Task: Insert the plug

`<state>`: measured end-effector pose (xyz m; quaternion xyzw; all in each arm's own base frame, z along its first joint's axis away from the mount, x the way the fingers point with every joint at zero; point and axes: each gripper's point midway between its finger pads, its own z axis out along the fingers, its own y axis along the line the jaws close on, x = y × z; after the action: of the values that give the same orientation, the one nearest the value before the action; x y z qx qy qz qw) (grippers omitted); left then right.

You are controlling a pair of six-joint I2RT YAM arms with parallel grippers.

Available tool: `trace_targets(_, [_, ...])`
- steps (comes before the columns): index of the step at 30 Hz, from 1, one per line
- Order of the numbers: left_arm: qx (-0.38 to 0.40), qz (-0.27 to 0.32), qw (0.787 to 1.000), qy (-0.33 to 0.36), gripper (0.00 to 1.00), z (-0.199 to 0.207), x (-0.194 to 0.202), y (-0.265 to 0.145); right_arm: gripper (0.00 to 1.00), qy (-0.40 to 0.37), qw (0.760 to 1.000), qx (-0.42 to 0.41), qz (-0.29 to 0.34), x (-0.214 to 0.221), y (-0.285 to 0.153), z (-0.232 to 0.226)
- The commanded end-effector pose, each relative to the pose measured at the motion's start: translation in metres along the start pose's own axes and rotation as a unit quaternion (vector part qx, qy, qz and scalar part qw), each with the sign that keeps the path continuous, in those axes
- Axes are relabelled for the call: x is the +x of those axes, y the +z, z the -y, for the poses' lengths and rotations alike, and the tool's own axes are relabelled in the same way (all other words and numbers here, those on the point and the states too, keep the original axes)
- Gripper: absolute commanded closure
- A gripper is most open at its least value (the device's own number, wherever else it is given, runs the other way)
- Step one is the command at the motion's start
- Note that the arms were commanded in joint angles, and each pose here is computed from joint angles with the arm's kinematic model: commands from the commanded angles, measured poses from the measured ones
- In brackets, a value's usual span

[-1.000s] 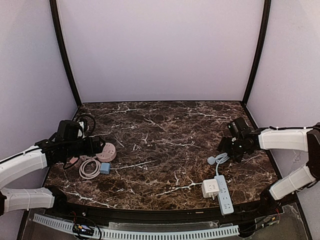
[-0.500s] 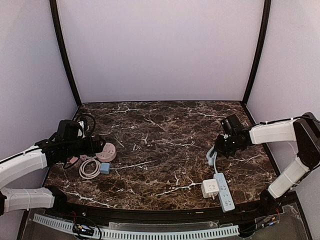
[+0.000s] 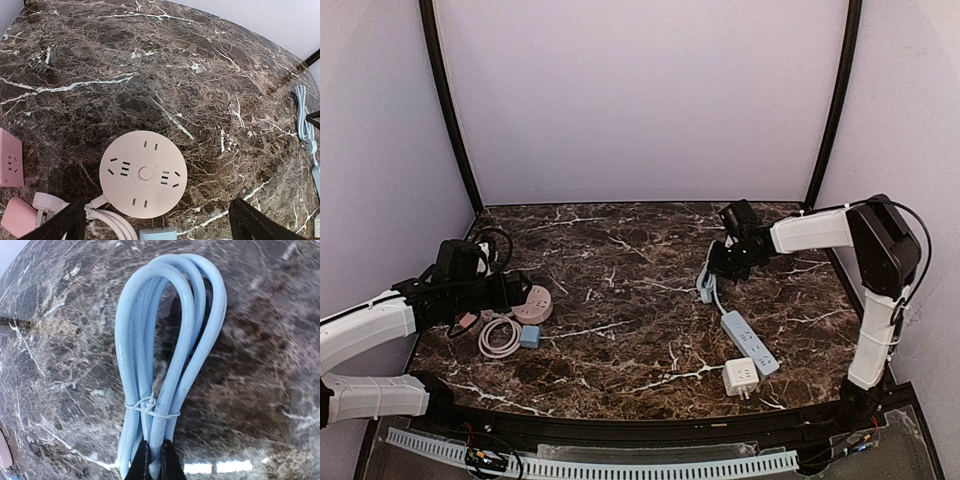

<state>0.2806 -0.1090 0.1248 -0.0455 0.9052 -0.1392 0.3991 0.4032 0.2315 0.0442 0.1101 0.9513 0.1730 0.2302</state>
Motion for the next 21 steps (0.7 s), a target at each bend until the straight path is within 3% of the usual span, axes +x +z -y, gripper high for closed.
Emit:
trace_targets(1, [0.005,0.004,1.0,0.001,0.0,0.003,-0.001,0.002,1.0,-0.037,0.998,-0.03,0.032,-0.029,0.007,-0.039])
trace_targets(13, [0.016,0.001,1.0,0.002,0.0,0.007,-0.001,0.007,0.98,-0.079,0.99,-0.096,0.063,-0.083,0.018,-0.107])
trace_targets(21, [0.014,-0.003,1.0,0.003,0.0,0.007,0.001,0.01,0.52,-0.096,0.987,-0.1,0.085,-0.094,0.001,-0.114])
